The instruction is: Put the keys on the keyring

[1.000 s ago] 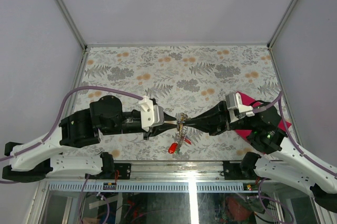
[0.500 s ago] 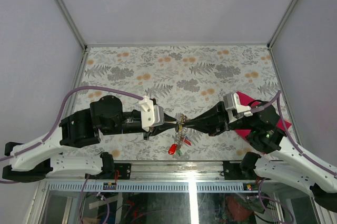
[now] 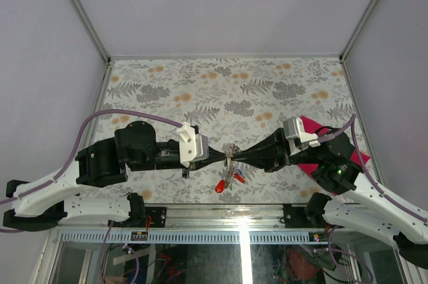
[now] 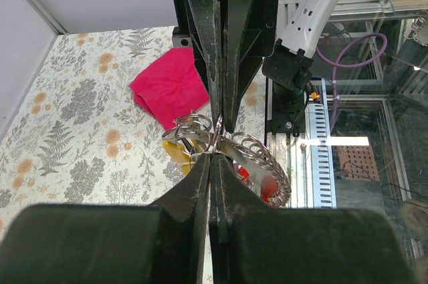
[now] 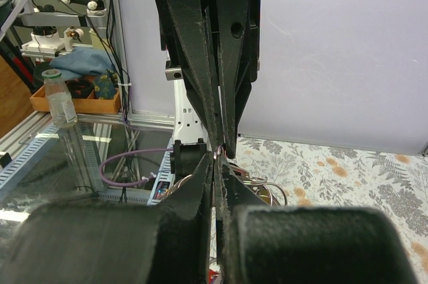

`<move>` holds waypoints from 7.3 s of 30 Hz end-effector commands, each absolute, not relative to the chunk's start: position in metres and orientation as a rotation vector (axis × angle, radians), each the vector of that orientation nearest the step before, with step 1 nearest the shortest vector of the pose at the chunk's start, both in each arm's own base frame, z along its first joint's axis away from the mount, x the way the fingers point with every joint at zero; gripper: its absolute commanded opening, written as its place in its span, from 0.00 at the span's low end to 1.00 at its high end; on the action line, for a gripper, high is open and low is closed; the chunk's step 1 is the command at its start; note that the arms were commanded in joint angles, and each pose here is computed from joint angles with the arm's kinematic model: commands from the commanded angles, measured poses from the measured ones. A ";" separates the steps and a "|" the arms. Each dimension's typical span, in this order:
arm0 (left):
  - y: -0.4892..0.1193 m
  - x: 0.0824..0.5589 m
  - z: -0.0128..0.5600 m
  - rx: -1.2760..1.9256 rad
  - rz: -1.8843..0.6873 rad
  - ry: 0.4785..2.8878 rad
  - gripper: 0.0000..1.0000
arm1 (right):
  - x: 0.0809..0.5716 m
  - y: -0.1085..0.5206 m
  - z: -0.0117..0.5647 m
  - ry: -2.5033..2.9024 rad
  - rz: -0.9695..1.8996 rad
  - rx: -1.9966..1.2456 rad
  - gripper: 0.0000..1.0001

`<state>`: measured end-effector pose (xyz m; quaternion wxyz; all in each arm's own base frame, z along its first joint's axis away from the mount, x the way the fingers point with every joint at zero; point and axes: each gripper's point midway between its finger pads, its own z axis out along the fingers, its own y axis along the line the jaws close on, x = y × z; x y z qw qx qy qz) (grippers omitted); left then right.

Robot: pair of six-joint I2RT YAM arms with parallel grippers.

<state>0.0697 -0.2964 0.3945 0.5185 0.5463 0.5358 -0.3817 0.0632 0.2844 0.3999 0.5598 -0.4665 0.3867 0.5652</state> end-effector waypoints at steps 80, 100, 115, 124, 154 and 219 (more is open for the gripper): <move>-0.300 0.053 0.456 1.040 -1.162 1.010 0.25 | 0.047 0.262 0.476 0.555 1.398 -0.892 0.00; -0.306 0.048 0.451 1.075 -1.195 1.015 0.28 | 0.047 0.260 0.477 0.555 1.393 -0.883 0.00; -0.316 0.050 0.443 1.095 -1.190 1.031 0.10 | 0.042 0.258 0.479 0.534 1.411 -0.897 0.00; -0.317 0.051 0.432 1.175 -1.148 1.110 0.00 | 0.046 0.260 0.473 0.571 1.375 -0.916 0.05; -0.280 0.097 0.343 1.636 -0.466 1.802 0.00 | 0.084 0.290 0.345 1.016 1.207 -1.134 0.40; -0.278 0.061 0.434 1.230 -0.976 1.247 0.27 | 0.054 0.282 0.432 0.706 1.419 -1.003 0.00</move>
